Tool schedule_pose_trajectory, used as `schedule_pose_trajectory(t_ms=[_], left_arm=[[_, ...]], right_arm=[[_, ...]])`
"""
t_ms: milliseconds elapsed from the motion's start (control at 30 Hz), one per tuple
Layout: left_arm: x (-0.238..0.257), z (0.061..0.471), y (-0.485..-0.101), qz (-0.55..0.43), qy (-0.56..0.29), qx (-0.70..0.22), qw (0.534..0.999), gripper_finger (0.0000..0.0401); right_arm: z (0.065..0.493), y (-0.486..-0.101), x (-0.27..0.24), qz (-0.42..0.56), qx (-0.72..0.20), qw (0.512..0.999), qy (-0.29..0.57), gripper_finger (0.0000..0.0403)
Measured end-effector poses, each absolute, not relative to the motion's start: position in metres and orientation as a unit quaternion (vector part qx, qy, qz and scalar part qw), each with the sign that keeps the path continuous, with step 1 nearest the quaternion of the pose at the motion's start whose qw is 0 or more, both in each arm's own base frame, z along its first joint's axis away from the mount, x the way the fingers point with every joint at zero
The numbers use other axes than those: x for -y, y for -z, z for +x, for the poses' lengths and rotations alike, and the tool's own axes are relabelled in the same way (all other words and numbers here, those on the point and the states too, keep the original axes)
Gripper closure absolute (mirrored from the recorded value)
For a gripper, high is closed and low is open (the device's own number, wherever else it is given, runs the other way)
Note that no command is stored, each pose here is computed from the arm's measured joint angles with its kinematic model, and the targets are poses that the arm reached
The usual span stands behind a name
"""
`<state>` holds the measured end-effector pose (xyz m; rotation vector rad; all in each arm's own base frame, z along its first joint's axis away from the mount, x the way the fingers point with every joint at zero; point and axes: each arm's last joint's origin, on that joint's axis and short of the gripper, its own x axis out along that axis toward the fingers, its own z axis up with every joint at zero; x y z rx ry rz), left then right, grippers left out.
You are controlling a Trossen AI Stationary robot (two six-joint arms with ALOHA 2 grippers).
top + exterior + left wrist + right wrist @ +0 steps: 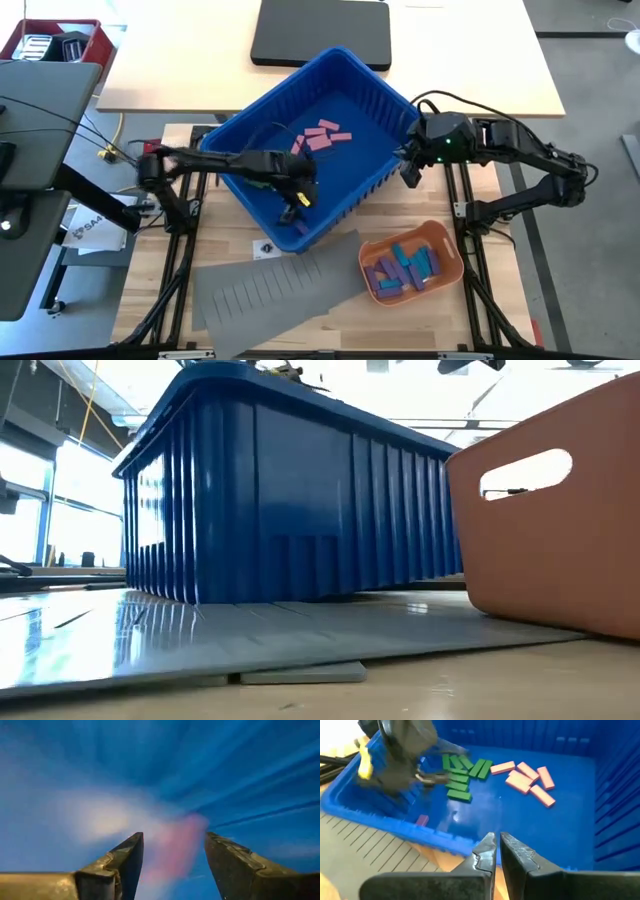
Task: Sort blocks
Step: Put the purple block into the orange bin
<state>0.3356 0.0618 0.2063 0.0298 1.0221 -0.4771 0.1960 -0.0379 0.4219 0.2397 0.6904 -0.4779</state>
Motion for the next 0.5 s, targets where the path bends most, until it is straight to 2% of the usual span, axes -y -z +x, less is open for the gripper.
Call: schedule_pose_trajectory(t_ms=[33,100,167,233,367,500], left_arm=[[-0.065,0.339,-0.200,0.045,0.197,-0.496,0.845,0.0199],[-0.065,0.336,-0.182,0.045,0.188,-0.537,0.821,0.0199],[-0.067,0.337,-0.190,0.053,0.183,-0.529,0.827,0.0199],[-0.069,0.336,-0.201,0.058,0.195,-0.515,0.832,0.0199],[-0.075,0.327,-0.187,0.079,0.224,-0.546,0.804,0.0199],[-0.080,0.329,-0.189,0.091,0.240,-0.527,0.810,0.0199]], right_arm=[[0.196,-0.422,0.039,0.117,-0.333,0.906,0.233,0.0384],[0.196,-0.422,0.041,0.122,-0.329,0.906,0.238,0.0384],[0.196,-0.423,0.043,0.132,-0.325,0.904,0.246,0.0384],[0.195,-0.423,0.045,0.147,-0.319,0.900,0.257,0.0384],[0.195,-0.423,0.050,0.173,-0.307,0.894,0.277,0.0384],[0.193,-0.423,0.056,0.193,-0.298,0.886,0.297,0.0384]])
